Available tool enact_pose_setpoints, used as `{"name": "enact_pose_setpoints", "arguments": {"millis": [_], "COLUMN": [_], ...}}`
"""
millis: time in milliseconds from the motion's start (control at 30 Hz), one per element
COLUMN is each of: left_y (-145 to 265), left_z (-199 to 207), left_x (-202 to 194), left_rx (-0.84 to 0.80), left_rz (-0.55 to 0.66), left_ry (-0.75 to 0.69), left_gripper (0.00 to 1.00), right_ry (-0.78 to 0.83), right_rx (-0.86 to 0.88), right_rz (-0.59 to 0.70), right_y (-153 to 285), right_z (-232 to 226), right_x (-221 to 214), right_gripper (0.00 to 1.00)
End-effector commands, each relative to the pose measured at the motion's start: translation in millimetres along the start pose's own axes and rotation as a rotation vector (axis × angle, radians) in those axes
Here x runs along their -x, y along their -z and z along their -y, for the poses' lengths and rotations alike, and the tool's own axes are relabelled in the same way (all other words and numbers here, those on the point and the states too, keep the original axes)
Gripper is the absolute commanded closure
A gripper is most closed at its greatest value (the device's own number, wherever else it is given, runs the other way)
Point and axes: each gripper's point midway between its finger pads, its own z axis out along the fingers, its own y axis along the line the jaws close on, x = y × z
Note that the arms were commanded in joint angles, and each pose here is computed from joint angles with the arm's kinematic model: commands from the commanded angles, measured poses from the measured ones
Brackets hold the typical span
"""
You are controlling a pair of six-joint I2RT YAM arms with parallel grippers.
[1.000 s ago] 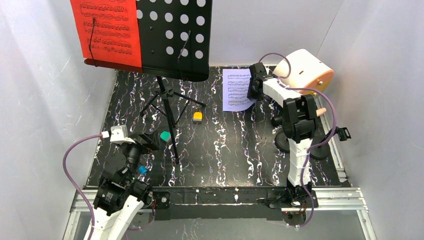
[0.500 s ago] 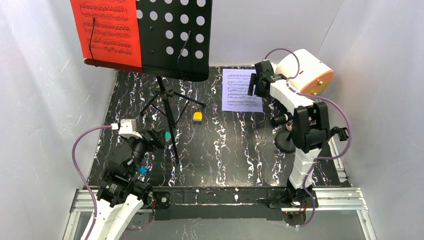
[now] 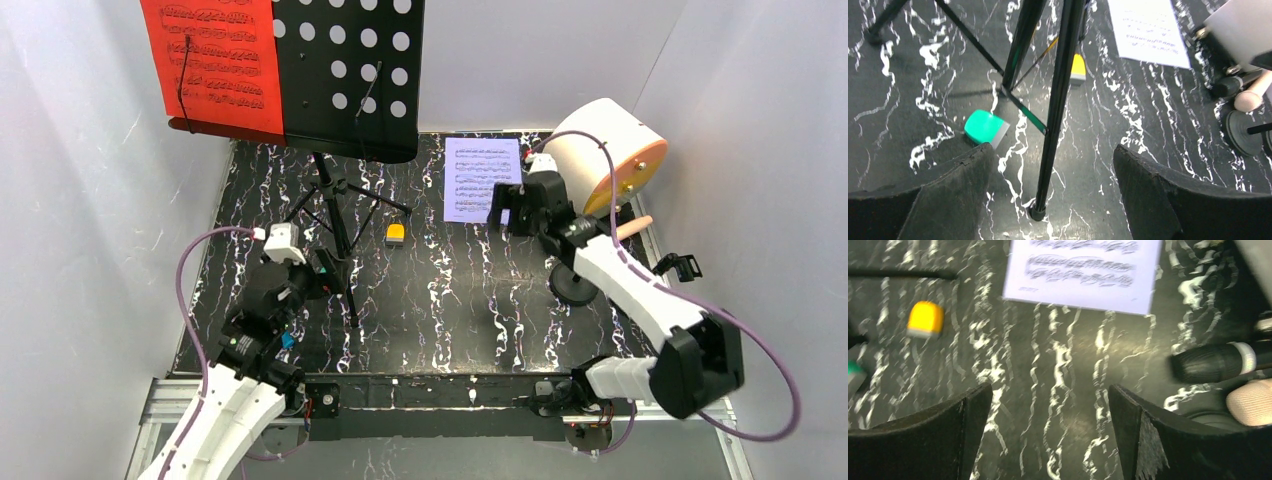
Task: Pack up the instrument practice props
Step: Place the sheet music at the center of the board, then adjust the music stand at the center of the board.
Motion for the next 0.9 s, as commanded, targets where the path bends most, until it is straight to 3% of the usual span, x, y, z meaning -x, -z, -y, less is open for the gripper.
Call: {"name": "enact_pose_setpoints", "arguments": {"millis": [0, 300, 533, 867], "left_y": [-10, -28, -45, -63], "left_z": [-11, -14, -8, 29], "left_x": [-28, -92, -109, -99], "left_rx": [0.077, 0.112, 0.071, -0.034], "left_rz": [-0.113, -0.294, -0.286, -0.203], "left_ry": [0.079, 0.233, 0.298, 0.44], "left_gripper": [0.13, 0.13, 0.14, 0.16], "right_ry": [-0.011, -0.027, -0.008, 0.01], "right_rx": [0.16, 0.249, 0.27, 0.272], "right_rz": [0.107, 0.116, 0.141, 0.153], "right_y": [29, 56, 64, 69], "right_z": [-37, -44, -40, -38], "right_x": [-3, -44, -49, -49], "right_gripper": [0.06, 0.04, 0.02, 0.01]}}
